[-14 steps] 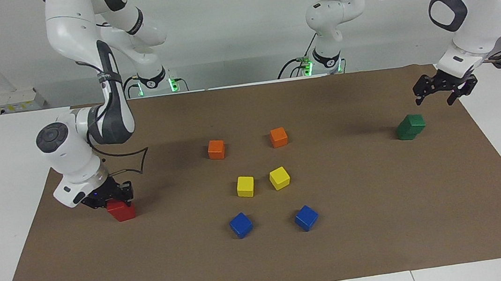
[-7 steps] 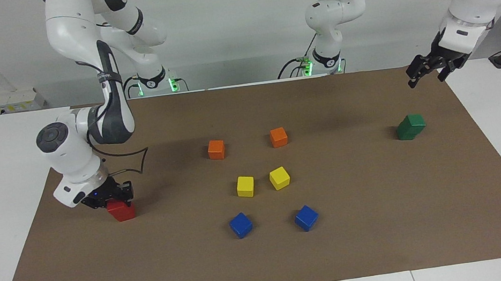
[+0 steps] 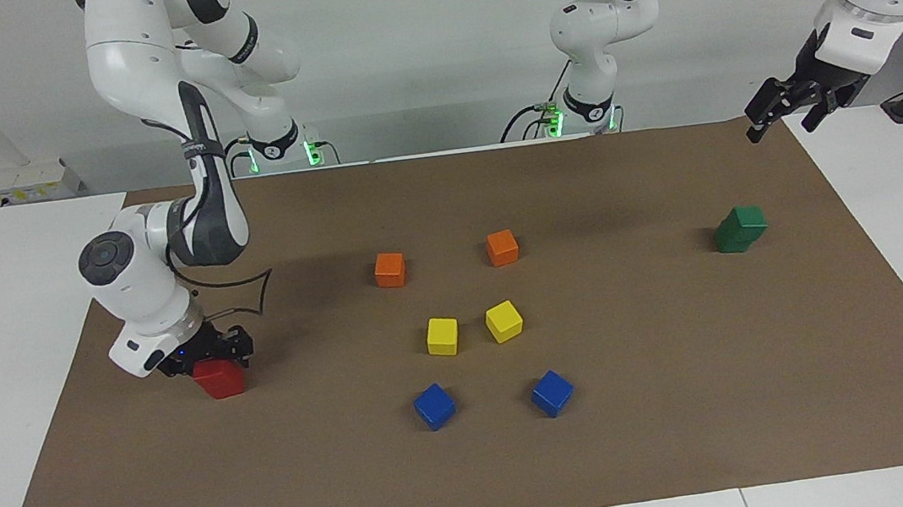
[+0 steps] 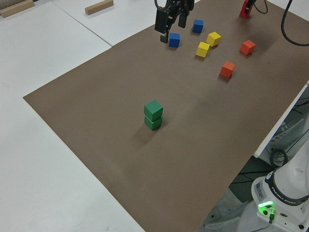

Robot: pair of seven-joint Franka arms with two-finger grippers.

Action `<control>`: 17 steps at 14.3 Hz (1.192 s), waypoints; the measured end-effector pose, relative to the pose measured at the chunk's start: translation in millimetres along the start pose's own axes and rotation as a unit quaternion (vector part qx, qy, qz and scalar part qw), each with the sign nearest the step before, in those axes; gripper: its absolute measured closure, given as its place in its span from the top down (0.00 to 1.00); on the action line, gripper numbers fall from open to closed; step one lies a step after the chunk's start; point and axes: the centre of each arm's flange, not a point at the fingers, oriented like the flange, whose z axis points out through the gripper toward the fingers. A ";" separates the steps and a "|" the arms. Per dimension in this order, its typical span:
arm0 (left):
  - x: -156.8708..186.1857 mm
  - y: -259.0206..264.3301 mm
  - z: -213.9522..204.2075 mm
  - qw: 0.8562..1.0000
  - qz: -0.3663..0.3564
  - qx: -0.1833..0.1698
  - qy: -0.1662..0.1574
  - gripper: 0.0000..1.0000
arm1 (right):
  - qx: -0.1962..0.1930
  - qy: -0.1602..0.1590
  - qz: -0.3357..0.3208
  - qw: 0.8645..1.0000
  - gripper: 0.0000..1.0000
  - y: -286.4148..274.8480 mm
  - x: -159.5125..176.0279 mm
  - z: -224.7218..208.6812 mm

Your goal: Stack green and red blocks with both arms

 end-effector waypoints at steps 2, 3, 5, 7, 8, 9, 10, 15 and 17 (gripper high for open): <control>1.4 4.7 0.6 1.000 0.004 0.000 0.000 1.00 | 0.000 0.000 0.000 1.000 1.00 0.0 0.1 -0.1; 1.5 8.7 0.4 1.000 0.008 0.000 0.001 1.00 | 0.000 0.001 0.000 1.000 1.00 0.1 0.3 -0.5; 1.6 22.0 0.9 1.000 0.018 0.000 0.000 1.00 | -0.001 0.002 0.000 1.000 1.00 0.2 0.9 -1.5; 1.4 35.2 1.3 1.000 0.022 0.001 0.000 1.00 | -0.002 0.006 -0.001 1.000 1.00 0.2 2.4 -5.8; 1.4 38.0 1.4 1.000 0.024 0.001 0.000 1.00 | -0.002 0.008 -0.002 1.000 1.00 -0.6 3.4 -10.1; 1.4 38.7 1.4 1.000 0.024 0.001 0.001 1.00 | -0.003 0.008 -0.003 1.000 1.00 -2.3 4.0 -17.5; 1.6 36.7 1.2 1.000 0.022 0.001 0.001 1.00 | -0.002 0.004 -0.004 1.000 1.00 -4.0 5.0 -28.4; 2.0 24.2 0.4 1.000 0.011 0.000 0.002 1.00 | -0.003 -0.007 -0.019 1.000 1.00 -32.0 7.3 -124.6; 2.0 24.5 0.4 1.000 0.012 0.000 0.002 1.00 | -0.005 -0.002 -0.020 1.000 1.00 -52.8 -1.7 -168.3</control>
